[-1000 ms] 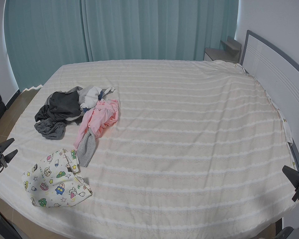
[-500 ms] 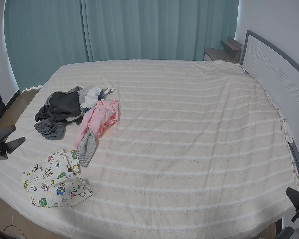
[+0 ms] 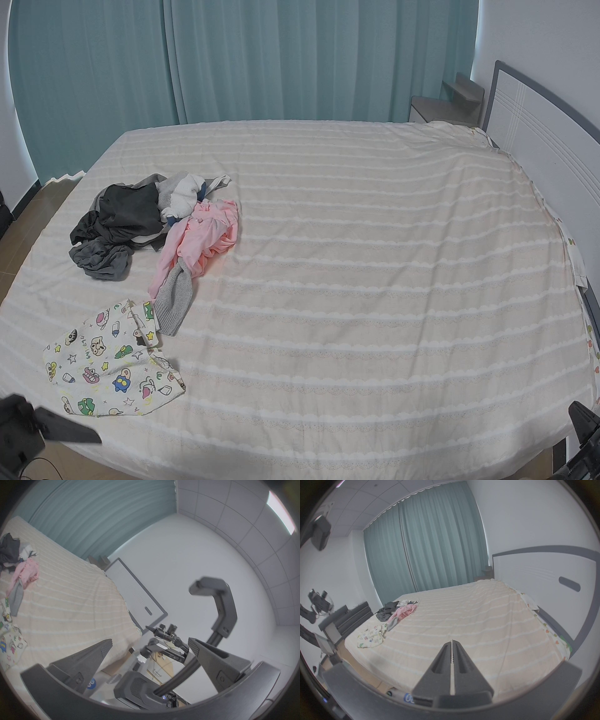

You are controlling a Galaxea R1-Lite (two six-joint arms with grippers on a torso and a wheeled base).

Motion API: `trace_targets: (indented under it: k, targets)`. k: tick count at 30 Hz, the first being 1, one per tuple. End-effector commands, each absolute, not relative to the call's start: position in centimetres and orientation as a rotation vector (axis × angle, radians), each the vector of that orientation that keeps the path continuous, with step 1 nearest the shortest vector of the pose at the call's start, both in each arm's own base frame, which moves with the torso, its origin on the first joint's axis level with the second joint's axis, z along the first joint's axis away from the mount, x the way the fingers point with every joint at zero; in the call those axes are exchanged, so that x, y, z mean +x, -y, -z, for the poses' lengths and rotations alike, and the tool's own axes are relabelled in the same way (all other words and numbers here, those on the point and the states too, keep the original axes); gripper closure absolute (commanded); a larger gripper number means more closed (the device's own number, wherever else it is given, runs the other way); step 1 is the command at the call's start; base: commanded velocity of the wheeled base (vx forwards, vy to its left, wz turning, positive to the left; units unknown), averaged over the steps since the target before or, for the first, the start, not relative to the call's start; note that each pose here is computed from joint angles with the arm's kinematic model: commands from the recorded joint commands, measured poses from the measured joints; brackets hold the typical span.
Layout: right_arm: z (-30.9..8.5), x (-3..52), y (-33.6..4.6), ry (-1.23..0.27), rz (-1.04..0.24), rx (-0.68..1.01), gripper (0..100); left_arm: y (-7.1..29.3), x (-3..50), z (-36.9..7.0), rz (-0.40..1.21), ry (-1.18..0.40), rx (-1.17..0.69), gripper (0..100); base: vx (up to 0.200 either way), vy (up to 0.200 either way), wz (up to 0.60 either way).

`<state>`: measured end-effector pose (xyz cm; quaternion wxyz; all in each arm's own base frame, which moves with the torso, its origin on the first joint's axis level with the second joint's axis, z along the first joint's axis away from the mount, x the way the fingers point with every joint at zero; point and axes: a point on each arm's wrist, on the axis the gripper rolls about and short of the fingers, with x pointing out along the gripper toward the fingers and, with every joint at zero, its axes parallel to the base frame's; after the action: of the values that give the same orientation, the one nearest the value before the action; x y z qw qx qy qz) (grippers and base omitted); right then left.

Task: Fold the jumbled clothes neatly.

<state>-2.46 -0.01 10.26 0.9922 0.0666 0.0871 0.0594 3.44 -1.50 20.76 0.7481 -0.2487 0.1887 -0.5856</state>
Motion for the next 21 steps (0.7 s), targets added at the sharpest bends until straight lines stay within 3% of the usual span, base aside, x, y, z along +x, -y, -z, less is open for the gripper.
trace_targets:
  k: [1, 9, 17, 21]
  targets:
    - [-7.8, -2.9, -0.1, -0.096, -0.062, 0.026, 100, 2.6, -2.5, -16.8, 1.376, -0.387, -0.463, 0, 0.000, 0.000, 0.00]
    - [-7.2, -2.3, -0.2, -0.027, -0.071, -0.048, 100, 3.1, -5.1, -13.9, 1.352, -0.336, -0.458, 0, 0.000, 0.000, 0.00]
    - [-7.3, -2.3, -0.1, -0.028, -0.060, -0.041, 100, 3.0, -4.8, -14.4, 1.227, -0.045, -0.372, 0, 0.000, 0.000, 0.00]
    - [-7.3, -2.3, -0.1, -0.028, -0.053, -0.033, 100, 2.4, -3.2, -13.2, 0.904, 0.090, -0.461, 0, 0.000, 0.000, 0.00]
